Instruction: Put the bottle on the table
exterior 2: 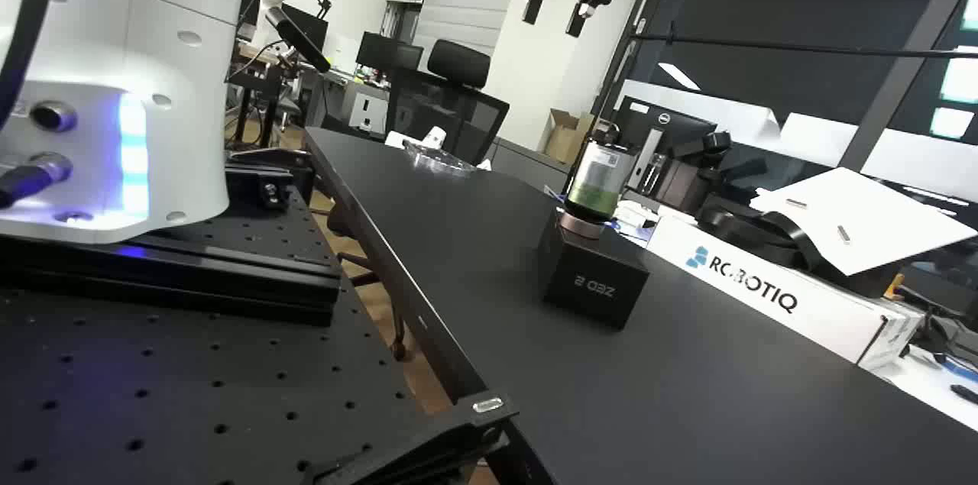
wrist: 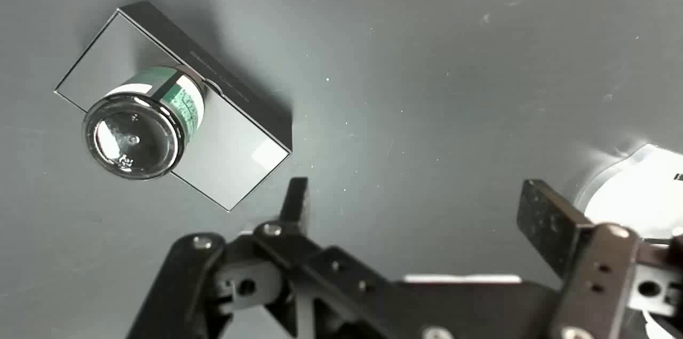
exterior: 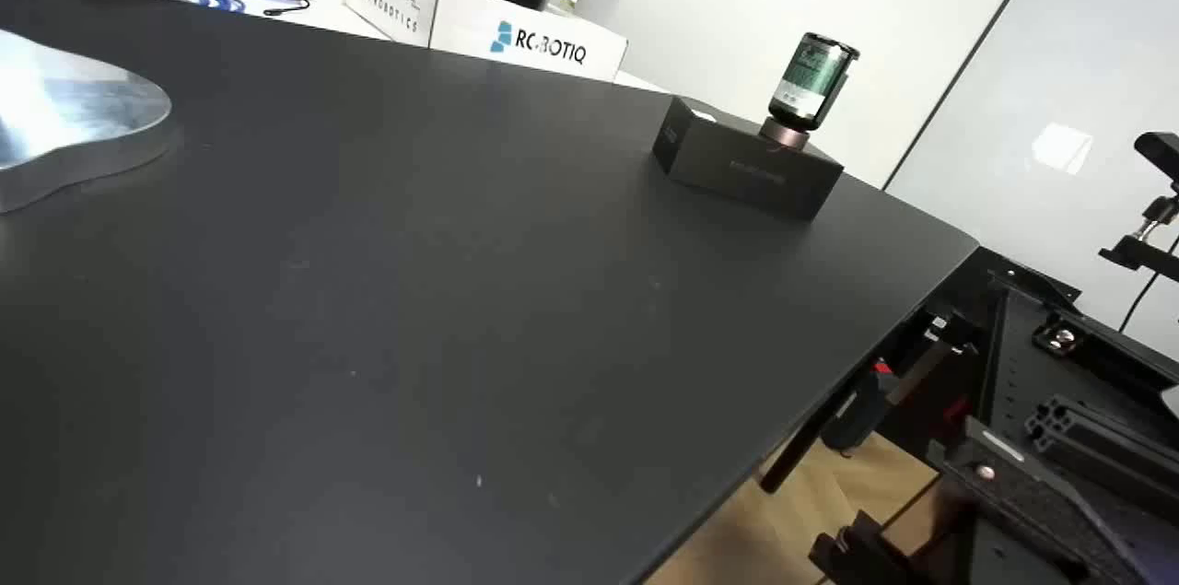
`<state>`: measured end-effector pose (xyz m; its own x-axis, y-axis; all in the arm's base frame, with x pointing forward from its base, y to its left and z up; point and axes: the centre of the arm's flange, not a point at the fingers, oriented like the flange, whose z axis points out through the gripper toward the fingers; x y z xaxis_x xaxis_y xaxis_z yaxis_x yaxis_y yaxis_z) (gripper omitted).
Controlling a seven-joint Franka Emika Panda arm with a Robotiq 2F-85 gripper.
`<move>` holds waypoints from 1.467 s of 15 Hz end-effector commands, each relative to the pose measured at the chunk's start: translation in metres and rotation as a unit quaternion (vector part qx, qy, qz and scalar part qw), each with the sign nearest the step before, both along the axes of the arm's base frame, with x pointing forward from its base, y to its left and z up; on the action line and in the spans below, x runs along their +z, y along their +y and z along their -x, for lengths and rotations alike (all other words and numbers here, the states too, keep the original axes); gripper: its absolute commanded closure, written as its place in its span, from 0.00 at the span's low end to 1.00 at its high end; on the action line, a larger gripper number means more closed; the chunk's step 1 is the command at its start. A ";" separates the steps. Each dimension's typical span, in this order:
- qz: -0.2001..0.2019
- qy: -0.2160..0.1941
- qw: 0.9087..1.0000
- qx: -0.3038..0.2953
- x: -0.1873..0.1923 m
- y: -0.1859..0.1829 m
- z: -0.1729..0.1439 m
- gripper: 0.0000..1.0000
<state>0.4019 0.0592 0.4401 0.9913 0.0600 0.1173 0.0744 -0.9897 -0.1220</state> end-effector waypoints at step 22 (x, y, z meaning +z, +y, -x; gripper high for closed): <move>-0.028 -0.010 0.948 -0.316 -0.022 -0.097 -0.049 0.00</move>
<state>0.4304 -0.0314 0.4205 0.8978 -0.4259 0.1124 -0.4051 -0.8985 -0.1690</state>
